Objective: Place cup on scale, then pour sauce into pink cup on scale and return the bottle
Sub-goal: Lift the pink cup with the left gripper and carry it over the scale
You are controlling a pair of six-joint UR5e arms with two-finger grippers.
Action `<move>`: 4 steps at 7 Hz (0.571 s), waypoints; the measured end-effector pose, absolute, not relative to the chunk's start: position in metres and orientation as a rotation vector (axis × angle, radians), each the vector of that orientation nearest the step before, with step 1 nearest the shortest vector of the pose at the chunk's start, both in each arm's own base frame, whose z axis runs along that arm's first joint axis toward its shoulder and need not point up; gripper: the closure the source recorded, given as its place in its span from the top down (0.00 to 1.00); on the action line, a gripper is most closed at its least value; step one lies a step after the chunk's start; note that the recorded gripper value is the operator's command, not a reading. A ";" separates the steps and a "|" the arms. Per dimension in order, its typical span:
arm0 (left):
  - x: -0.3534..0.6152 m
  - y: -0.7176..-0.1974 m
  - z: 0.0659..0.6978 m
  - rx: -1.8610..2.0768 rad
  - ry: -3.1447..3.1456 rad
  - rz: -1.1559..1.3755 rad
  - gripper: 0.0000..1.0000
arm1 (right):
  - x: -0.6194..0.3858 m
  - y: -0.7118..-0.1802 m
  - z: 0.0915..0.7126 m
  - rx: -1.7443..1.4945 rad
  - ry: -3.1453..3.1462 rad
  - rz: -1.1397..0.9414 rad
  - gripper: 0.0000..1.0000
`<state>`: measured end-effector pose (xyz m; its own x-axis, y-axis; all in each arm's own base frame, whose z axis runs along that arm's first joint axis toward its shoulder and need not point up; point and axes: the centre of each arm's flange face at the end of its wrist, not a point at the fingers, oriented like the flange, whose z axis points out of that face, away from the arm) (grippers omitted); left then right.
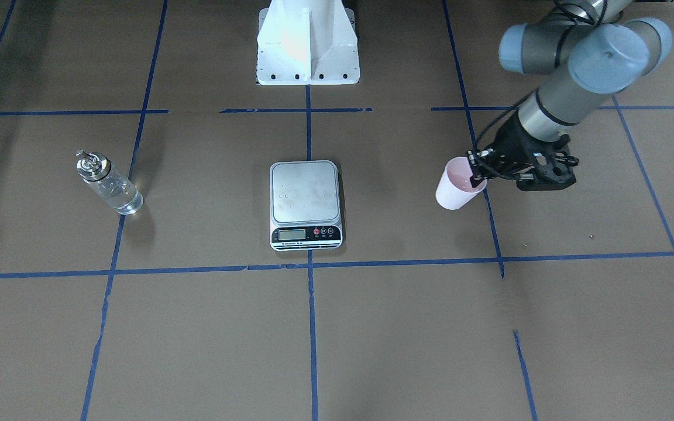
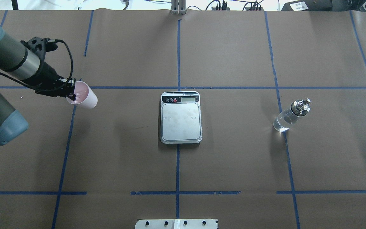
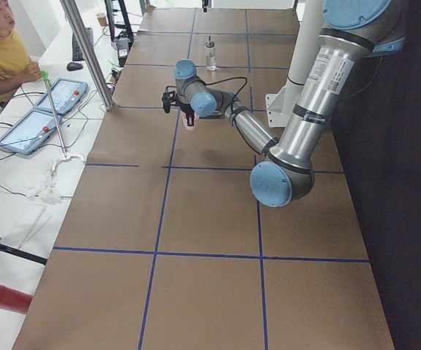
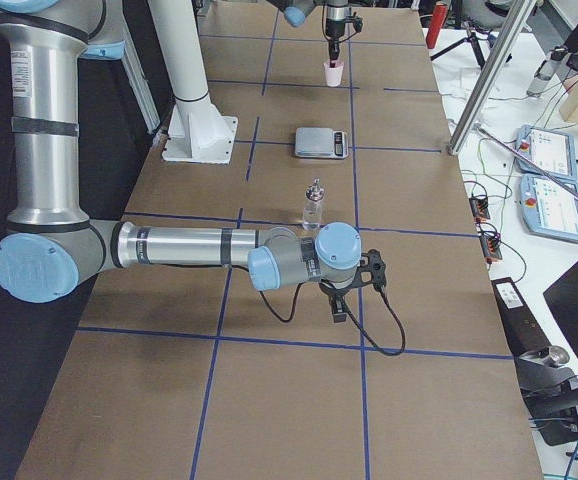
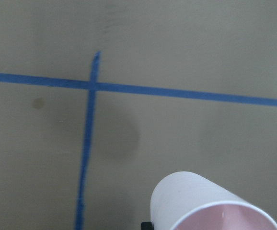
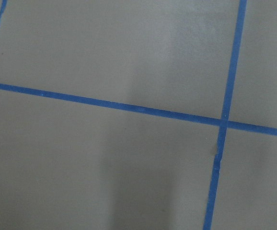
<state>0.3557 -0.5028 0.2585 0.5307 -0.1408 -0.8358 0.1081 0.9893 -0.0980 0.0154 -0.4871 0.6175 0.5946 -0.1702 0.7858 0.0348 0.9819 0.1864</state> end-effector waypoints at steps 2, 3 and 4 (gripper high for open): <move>0.416 -0.474 0.188 -0.051 1.036 -0.165 0.00 | 0.010 -0.488 0.608 0.153 -0.940 -0.107 1.00; 0.450 -0.461 0.167 -0.050 1.038 -0.165 0.00 | 0.003 -0.487 0.597 0.140 -0.964 -0.083 1.00; 0.483 -0.456 0.154 -0.055 1.027 -0.164 0.00 | -0.005 -0.487 0.588 0.130 -0.994 -0.065 1.00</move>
